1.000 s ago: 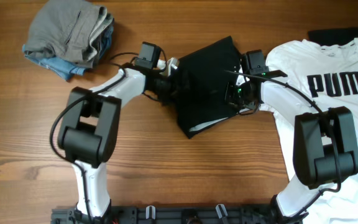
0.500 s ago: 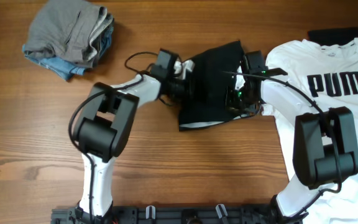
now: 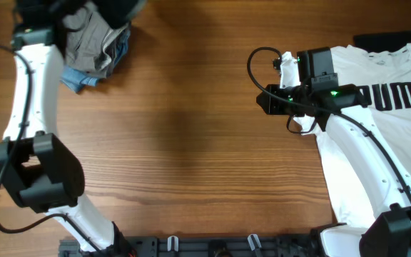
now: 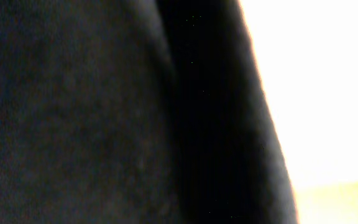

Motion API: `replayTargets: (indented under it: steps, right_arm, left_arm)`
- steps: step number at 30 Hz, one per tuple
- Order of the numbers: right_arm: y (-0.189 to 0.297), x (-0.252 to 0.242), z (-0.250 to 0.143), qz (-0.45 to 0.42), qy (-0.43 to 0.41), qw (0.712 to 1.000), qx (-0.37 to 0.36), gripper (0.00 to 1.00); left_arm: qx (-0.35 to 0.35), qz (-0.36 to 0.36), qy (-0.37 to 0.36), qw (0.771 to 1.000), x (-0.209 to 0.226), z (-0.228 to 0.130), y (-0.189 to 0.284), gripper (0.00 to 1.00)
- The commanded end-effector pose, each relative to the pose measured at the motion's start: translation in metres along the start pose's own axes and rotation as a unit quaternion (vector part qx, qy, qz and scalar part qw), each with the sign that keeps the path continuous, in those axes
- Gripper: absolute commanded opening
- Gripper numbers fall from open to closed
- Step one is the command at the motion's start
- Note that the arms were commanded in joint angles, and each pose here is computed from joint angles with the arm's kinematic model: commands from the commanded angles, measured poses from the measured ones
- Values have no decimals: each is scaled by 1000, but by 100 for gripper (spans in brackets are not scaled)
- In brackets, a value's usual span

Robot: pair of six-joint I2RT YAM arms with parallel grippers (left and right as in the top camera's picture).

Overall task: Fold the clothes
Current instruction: 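Carry the folded shorts left and place them on the clothes stack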

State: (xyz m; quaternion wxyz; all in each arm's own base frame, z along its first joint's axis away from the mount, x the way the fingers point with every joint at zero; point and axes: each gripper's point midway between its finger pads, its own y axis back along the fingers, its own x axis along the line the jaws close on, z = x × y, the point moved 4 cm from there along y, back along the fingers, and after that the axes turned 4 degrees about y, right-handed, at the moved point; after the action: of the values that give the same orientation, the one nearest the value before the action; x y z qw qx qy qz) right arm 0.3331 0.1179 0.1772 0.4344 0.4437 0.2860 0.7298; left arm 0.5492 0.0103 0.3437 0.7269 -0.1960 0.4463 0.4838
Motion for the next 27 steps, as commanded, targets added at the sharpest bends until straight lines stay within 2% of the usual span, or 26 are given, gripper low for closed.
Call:
replayTargets:
  steps: [1, 6, 9, 11, 12, 13, 14, 16, 17, 18, 19, 21, 23, 25, 26, 27]
  right_arm:
    - [2, -6, 3, -24, 10, 1000, -6, 19]
    - [2, -7, 1, -27, 21, 999, 0, 20]
    - [2, -8, -4, -30, 29, 999, 12, 20]
    - [3, -9, -7, -33, 26, 999, 20, 20]
    - [3, -10, -8, -37, 25, 999, 22, 20]
    - [3, -11, -9, -41, 25, 999, 23, 19]
    - [3, -12, -9, -42, 25, 999, 23, 20]
    - [3, -12, -10, -43, 23, 998, 27, 19]
    - [3, -12, -11, -43, 23, 998, 29, 20]
    - [3, -12, -13, -44, 22, 998, 32, 20]
    - [3, -12, -13, -44, 21, 998, 34, 20]
    - [3, -12, -15, -44, 20, 998, 37, 19]
    - [4, -12, -16, -44, 19, 998, 40, 18]
    - [13, -8, -13, -43, 20, 998, 32, 16]
    - [20, -4, -8, -42, 23, 999, 20, 16]
    - [29, 0, -2, -41, 21, 999, 6, 16]
  left_arm:
    - [-113, 88, 52, 988, 40, 41, 15, 4]
    - [-93, 163, 93, 978, 122, 19, -11, 4]
    - [-58, 244, 136, 958, 176, -2, -2, 5]
    - [-39, 275, 130, 952, 189, -5, 12, 12]
    - [-24, 284, 135, 949, 192, -9, 18, 21]
    - [-8, 296, 146, 944, 196, -14, 25, 24]
    - [10, 319, 161, 934, 202, -22, 36, 39]
    - [31, 351, 189, 917, 211, -31, 53, 75]
    - [39, 365, 203, 908, 213, -34, 64, 82]
    - [44, 374, 216, 901, 214, -34, 75, 93]
    - [52, 376, 215, 900, 209, -31, 88, 100]
    - [61, 373, 205, 903, 191, -22, 116, 100]
    - [62, 367, 164, 914, 157, -11, 148, 100]
    - [71, 320, 80, 941, 105, -4, 163, 100]
    - [90, 274, 14, 957, 77, -7, 161, 94]
    - [106, 239, -46, 964, 53, -11, 159, 84]
